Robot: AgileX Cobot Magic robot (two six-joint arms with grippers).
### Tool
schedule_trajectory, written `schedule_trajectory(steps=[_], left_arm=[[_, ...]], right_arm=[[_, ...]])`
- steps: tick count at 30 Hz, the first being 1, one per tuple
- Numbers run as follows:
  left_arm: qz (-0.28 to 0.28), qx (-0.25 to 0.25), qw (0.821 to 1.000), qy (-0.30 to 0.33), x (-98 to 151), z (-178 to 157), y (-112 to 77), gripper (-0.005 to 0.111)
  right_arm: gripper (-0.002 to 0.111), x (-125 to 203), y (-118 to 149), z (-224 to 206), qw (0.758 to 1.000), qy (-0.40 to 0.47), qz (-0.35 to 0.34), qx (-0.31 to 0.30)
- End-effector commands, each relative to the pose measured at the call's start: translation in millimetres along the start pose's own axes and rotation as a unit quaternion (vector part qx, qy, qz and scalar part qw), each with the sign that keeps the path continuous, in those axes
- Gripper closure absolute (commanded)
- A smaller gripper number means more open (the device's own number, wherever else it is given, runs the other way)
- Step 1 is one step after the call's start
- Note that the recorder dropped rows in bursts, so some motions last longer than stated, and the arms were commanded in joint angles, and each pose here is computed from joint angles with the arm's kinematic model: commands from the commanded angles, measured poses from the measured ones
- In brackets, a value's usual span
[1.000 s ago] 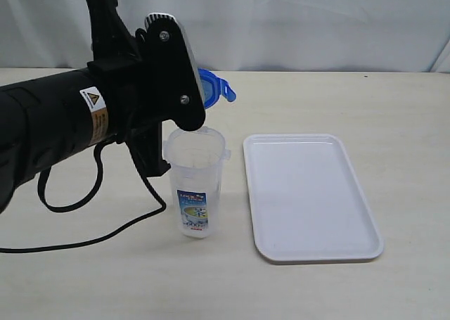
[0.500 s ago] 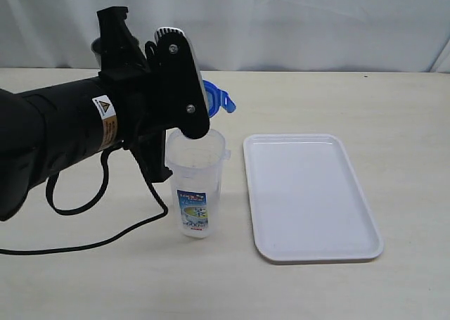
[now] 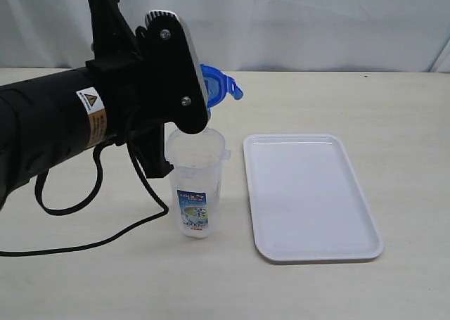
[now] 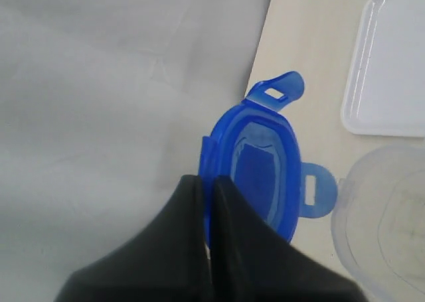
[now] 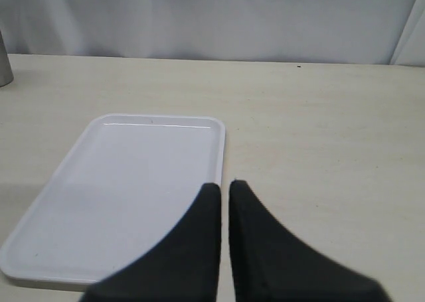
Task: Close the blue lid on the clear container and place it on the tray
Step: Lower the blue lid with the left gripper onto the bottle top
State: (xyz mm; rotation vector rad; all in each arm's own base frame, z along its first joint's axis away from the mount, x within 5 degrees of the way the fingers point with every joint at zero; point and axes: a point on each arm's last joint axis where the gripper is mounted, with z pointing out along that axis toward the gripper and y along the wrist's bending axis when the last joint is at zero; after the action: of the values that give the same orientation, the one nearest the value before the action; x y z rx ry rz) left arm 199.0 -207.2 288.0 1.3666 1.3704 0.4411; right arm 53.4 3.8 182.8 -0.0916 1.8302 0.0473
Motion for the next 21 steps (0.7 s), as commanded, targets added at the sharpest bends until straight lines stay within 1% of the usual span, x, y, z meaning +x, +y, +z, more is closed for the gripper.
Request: schedule_trajectory(steps=[1,5,13,17,21], left_arm=[[-0.004,0.007,1.0,-0.006,0,-3,-2.4,0.107],[0.011,0.007,1.0,-0.003,3,-3,-5.8,0.107],[0.019,-0.015,1.0,0.009,5,-3,-1.7,0.107],[-0.009,-0.043,0.998,0.036,12,-3,4.4,0.107],[-0.029,-0.014,0.999,0.018,14,1,3.1,0.107]], right_arm=[[0.104,1,-1,0,1.0,-0.002,-0.001,0.004],[0.104,1,-1,0,1.0,-0.002,-0.001,0.004],[0.104,1,-1,0,1.0,-0.002,-0.001,0.004],[0.104,1,-1,0,1.0,-0.002,-0.001,0.004],[0.104,1,-1,0,1.0,-0.002,-0.001,0.004]])
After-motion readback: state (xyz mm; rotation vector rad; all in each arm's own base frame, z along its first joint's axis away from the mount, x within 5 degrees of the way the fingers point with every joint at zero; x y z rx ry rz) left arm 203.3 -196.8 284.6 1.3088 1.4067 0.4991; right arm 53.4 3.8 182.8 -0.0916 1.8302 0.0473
